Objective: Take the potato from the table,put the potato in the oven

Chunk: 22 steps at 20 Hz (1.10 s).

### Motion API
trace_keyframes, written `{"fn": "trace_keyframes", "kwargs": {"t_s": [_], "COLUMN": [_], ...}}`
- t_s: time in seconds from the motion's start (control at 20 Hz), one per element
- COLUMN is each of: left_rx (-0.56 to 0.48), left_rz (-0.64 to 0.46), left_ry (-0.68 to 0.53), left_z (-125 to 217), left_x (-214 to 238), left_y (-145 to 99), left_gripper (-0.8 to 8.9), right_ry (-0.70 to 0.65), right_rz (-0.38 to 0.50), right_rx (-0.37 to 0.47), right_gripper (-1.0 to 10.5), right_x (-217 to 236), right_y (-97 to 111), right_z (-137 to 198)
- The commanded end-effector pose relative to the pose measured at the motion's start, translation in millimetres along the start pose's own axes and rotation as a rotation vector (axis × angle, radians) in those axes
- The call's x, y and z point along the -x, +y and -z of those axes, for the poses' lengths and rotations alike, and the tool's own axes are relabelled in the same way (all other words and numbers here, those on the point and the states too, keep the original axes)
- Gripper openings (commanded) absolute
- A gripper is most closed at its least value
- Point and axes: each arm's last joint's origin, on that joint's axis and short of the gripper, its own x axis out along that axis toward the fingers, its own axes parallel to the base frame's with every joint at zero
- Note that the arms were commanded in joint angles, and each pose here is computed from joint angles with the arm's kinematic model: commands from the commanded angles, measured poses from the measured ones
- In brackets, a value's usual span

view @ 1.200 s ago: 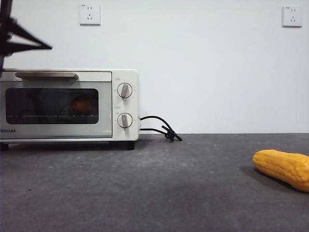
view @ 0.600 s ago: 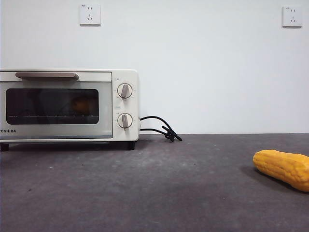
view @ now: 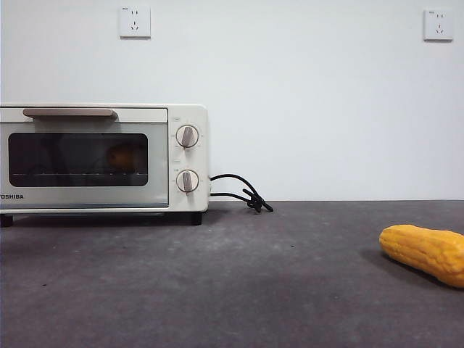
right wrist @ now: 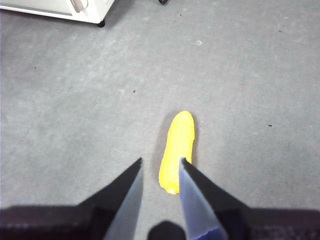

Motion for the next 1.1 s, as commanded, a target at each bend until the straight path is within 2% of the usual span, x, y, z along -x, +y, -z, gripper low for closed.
{"fn": "trace_keyframes", "kwargs": {"t_s": [0.05, 0.1, 0.2, 0.3, 0.35, 0.45, 0.65, 0.7, 0.9, 1.0, 1.1], "left_rx": [-0.09, -0.103, -0.233, -0.381, -0.44, -0.503, -0.603, -0.621, -0.589, -0.586, -0.538], "left_rz": [-0.009, -0.023, -0.111, -0.361, -0.523, -0.688, -0.79, -0.787, -0.714, -0.756, -0.784], "left_ry": [0.007, 0.006, -0.008, 0.003, 0.026, 0.073, 0.151, 0.145, -0.019, -0.09, -0.127], "left_z": [1.6, 2.1, 4.7, 11.2, 15.0, 22.2, 51.0, 61.7, 128.5, 166.7, 202.6], "left_x": [-2.2, -2.4, -0.6, 4.6, 8.7, 14.1, 14.2, 12.9, 8.8, 13.7, 20.3], "left_y": [4.3, 4.7, 0.1, -2.8, -3.7, -4.9, 10.2, 16.7, 42.8, 52.8, 60.3], "left_gripper": [-0.04, -0.04, -0.04, -0.04, -0.04, -0.04, -0.04, -0.04, -0.04, -0.04, -0.04], "right_ry": [0.003, 0.003, 0.003, 0.003, 0.003, 0.003, 0.003, 0.003, 0.003, 0.003, 0.003], "right_rz": [0.005, 0.005, 0.005, 0.004, 0.004, 0.005, 0.004, 0.005, 0.005, 0.004, 0.005], "right_rx": [-0.009, -0.009, -0.009, -0.009, -0.009, -0.009, -0.009, -0.009, -0.009, -0.009, -0.009], "right_gripper": [1.2, 1.2, 1.2, 1.2, 1.2, 1.2, 1.2, 1.2, 1.2, 1.2, 1.2], "right_x": [-2.2, -2.2, -2.2, -2.2, -2.2, -2.2, -2.2, -2.2, -2.2, -2.2, -2.2], "right_y": [0.2, 0.2, 0.2, 0.2, 0.2, 0.2, 0.2, 0.2, 0.2, 0.2, 0.2], "right_z": [1.5, 1.5, 1.5, 1.4, 1.4, 1.5, 1.5, 1.5, 1.5, 1.5, 1.5]}}
